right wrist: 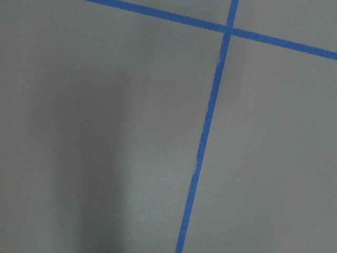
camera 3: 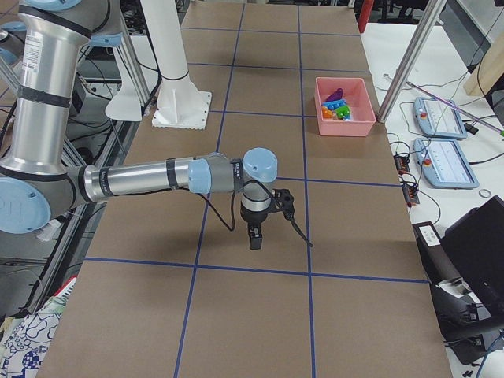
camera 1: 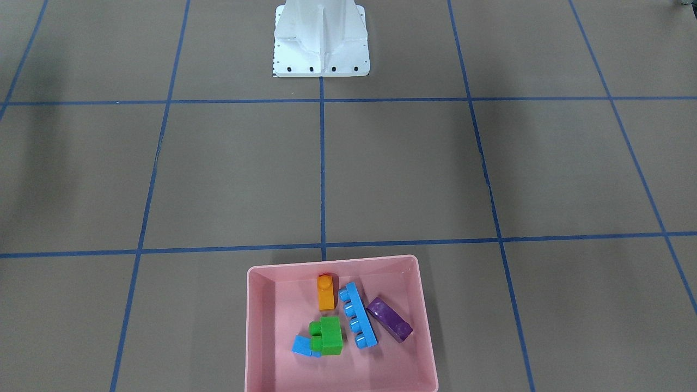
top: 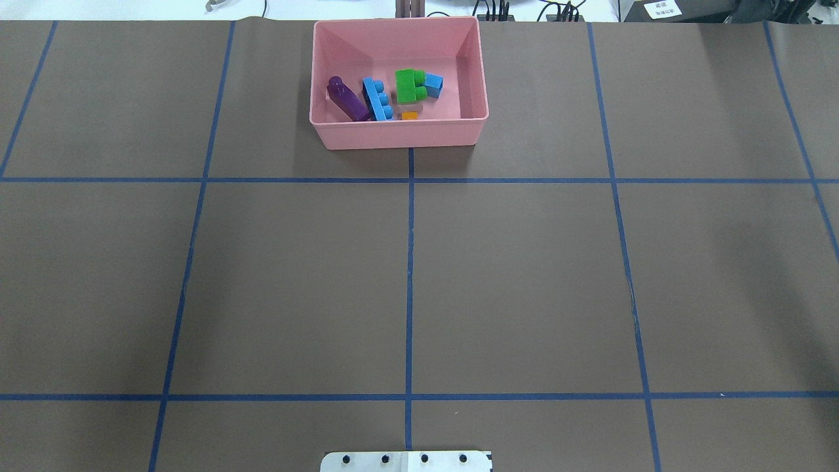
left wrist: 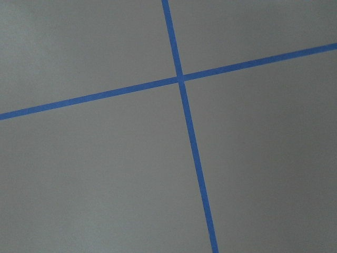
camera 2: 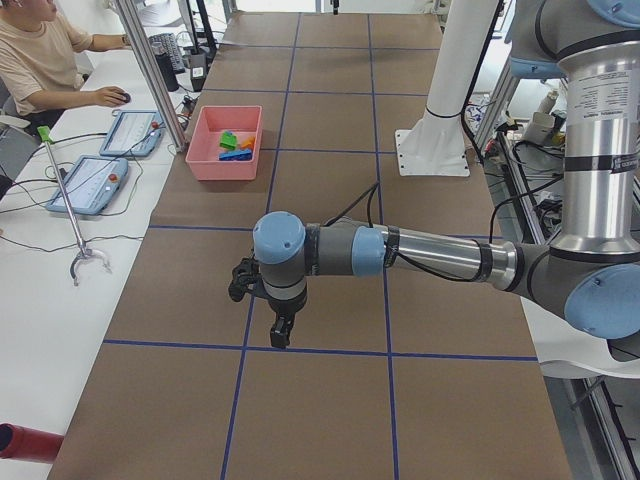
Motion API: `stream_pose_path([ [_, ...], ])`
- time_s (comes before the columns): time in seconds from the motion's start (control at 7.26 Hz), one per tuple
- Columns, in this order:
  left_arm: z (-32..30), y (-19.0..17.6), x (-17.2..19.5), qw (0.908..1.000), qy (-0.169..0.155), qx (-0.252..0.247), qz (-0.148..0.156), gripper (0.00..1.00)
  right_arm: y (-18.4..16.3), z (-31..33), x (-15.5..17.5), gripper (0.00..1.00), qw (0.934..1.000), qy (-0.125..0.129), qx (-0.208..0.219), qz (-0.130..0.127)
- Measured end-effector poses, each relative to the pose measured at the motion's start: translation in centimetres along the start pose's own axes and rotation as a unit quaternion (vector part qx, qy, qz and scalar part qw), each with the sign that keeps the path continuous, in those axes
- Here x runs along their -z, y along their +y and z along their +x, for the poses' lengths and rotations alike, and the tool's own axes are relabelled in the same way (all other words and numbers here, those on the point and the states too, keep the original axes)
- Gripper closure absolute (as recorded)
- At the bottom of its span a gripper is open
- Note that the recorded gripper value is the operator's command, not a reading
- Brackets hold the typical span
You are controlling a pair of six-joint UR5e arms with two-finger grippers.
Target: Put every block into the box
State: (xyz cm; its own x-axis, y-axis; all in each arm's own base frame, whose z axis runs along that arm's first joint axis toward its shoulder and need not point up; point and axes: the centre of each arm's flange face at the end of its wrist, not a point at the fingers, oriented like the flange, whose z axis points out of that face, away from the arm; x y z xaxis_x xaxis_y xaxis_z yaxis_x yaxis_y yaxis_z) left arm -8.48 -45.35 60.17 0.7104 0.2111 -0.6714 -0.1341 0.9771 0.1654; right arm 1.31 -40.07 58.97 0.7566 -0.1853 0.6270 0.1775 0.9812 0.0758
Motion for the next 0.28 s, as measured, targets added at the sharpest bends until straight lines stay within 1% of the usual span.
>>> stream_pose_path([
  [0.28,0.14,-0.08,0.16,1.0,-0.001,-0.002,0.002,0.0,0.06,0.35,-0.49,0.0,1.0,-0.001,-0.003,-0.005],
])
